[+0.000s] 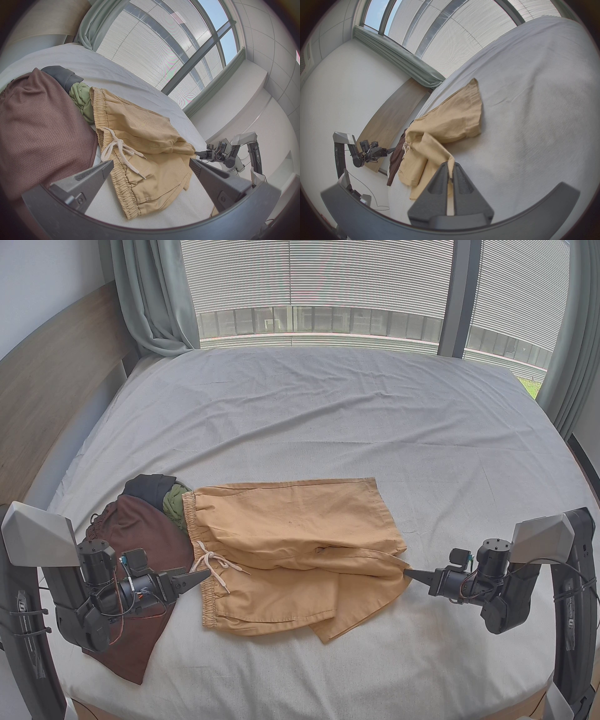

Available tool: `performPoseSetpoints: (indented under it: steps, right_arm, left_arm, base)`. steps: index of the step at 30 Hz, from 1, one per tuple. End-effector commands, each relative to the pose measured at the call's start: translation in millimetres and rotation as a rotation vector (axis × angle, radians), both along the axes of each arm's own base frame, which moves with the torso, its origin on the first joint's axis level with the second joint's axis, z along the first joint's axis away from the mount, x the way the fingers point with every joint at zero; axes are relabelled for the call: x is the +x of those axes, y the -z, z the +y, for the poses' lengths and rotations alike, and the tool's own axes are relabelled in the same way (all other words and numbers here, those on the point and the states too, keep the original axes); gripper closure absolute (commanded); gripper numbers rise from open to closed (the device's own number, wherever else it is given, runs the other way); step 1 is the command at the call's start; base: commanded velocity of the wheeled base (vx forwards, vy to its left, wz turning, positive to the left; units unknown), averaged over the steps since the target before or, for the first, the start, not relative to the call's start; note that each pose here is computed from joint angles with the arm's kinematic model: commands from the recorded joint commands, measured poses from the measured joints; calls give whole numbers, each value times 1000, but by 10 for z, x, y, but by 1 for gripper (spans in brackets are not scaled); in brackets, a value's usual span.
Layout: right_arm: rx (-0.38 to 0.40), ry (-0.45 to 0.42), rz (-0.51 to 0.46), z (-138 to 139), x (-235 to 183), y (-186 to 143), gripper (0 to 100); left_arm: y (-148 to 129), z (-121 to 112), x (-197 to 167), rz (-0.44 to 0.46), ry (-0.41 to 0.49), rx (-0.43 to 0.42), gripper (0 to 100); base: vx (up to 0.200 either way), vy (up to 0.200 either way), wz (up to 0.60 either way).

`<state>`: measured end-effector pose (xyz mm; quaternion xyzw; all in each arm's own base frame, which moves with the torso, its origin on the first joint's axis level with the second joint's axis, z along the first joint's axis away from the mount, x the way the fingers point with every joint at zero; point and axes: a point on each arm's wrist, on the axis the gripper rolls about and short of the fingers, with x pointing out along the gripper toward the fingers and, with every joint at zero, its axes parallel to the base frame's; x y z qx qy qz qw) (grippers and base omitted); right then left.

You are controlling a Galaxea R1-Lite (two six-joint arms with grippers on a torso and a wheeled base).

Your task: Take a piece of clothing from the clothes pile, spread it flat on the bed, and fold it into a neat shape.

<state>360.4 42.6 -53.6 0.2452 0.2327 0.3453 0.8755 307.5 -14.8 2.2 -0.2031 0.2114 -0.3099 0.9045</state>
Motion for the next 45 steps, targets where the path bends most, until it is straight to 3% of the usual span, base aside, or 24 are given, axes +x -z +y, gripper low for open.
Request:
performPoseSetpoints:
  steps: [1,2,3,16,23,38,45]
  right_arm:
    - [1,12,-16,-41,34,-24,100]
    - [1,12,-17,-41,39,-22,100]
    - [1,13,-24,-46,53,-29,0]
    - [-1,23,-38,-74,60,-73,0]
    - [-30,-59,67,179,-323,-46,0]
    - [-48,-126,132,446,-407,197,0]
    - [-90,-84,115,661,-340,336,0]
  left_arm:
    - [9,-2,-1,3,1,-1,0]
    - [9,-2,-1,3,1,-1,0]
    - [13,-2,-1,5,1,-1,0]
    - [45,3,-7,16,0,0,0]
    - [101,7,-8,25,2,10,0]
    - [95,7,-4,19,3,14,0]
    - [84,7,-1,15,3,14,0]
  base:
    - [0,0,0]
    - [0,0,0]
    - [0,0,0]
    - [0,0,0]
    - [0,0,0]
    - [0,0,0]
    - [0,0,0]
